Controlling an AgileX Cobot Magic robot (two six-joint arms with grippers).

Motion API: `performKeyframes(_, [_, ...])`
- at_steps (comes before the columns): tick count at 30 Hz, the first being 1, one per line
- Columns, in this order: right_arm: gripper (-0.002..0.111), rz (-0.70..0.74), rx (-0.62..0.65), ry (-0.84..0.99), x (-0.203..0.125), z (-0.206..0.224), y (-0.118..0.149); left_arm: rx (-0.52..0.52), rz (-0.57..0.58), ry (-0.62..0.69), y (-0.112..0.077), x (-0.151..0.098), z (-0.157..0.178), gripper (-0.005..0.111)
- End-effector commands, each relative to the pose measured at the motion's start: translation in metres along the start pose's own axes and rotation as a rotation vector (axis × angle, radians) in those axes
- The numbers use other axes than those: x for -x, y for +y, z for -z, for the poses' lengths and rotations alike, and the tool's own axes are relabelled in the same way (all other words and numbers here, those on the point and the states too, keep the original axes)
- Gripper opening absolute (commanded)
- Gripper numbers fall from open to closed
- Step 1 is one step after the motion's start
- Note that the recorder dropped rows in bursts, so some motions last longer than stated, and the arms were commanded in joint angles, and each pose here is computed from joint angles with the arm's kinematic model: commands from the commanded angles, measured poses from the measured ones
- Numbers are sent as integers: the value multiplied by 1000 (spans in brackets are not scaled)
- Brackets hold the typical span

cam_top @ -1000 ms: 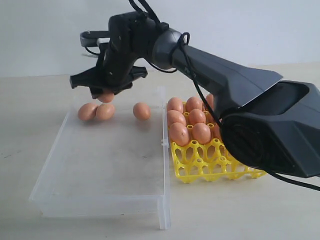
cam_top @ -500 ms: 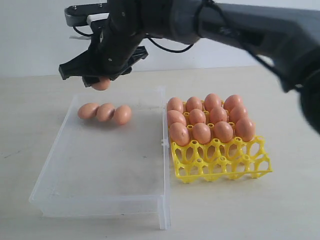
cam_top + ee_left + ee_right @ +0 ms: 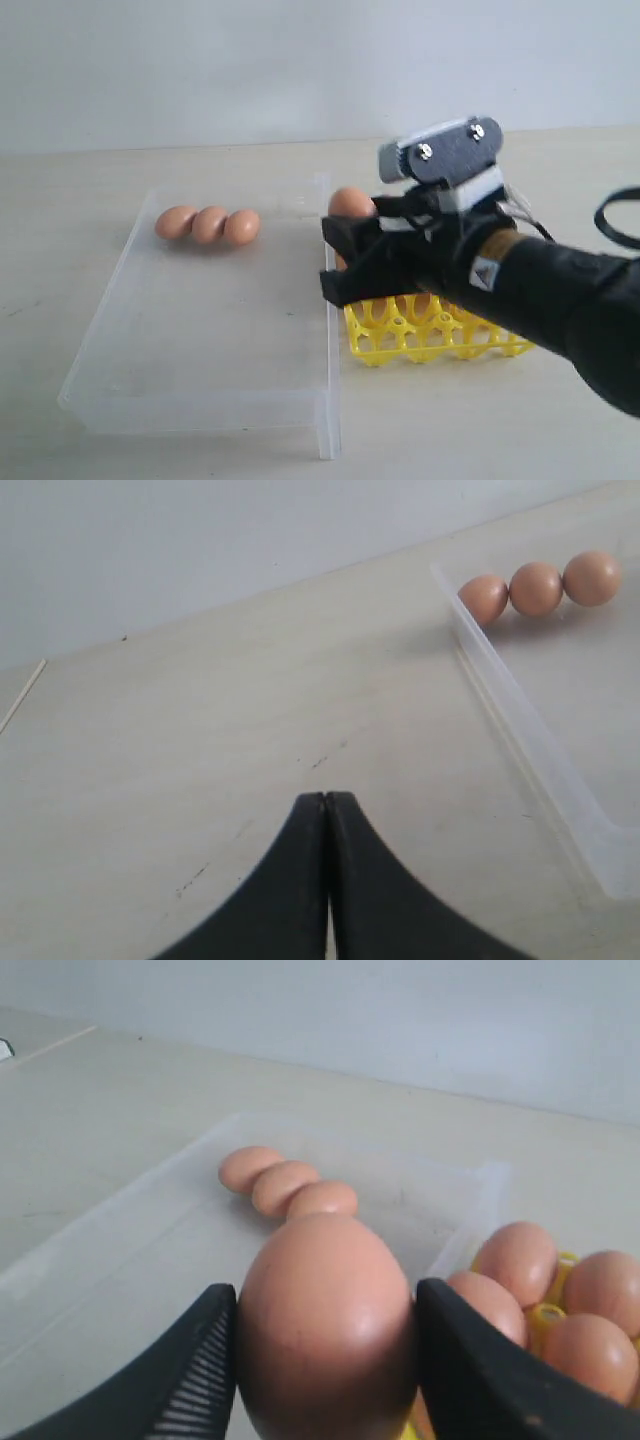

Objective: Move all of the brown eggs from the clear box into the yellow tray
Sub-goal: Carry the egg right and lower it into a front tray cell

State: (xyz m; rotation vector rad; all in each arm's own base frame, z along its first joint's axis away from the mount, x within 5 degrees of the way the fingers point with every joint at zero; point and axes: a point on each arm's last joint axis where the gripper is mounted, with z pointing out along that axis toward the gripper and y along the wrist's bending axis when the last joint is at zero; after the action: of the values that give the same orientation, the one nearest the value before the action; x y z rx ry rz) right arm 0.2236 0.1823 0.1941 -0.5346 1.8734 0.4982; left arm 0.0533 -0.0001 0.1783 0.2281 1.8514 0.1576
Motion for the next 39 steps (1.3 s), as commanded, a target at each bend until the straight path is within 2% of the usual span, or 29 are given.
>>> performKeyframes(1, [0,-22,-48,-63,-31,16,-12,2,5,-18,0,2,1,0])
performKeyframes(9, [0,-55,-115,38,-71,-2,-21,2,5,-18,0,2,1,0])
performKeyframes(21, [0,-120,-162,63,-69,-24,-34,2,5,-18,0,2,1,0])
performKeyframes(27, [0,-95,-95,66,-68,-25,-28,2,5,-18,0,2,1,0])
performKeyframes(39, [0,-112,-100,88,-69,-32,-28,2,5,-18,0,2,1,0])
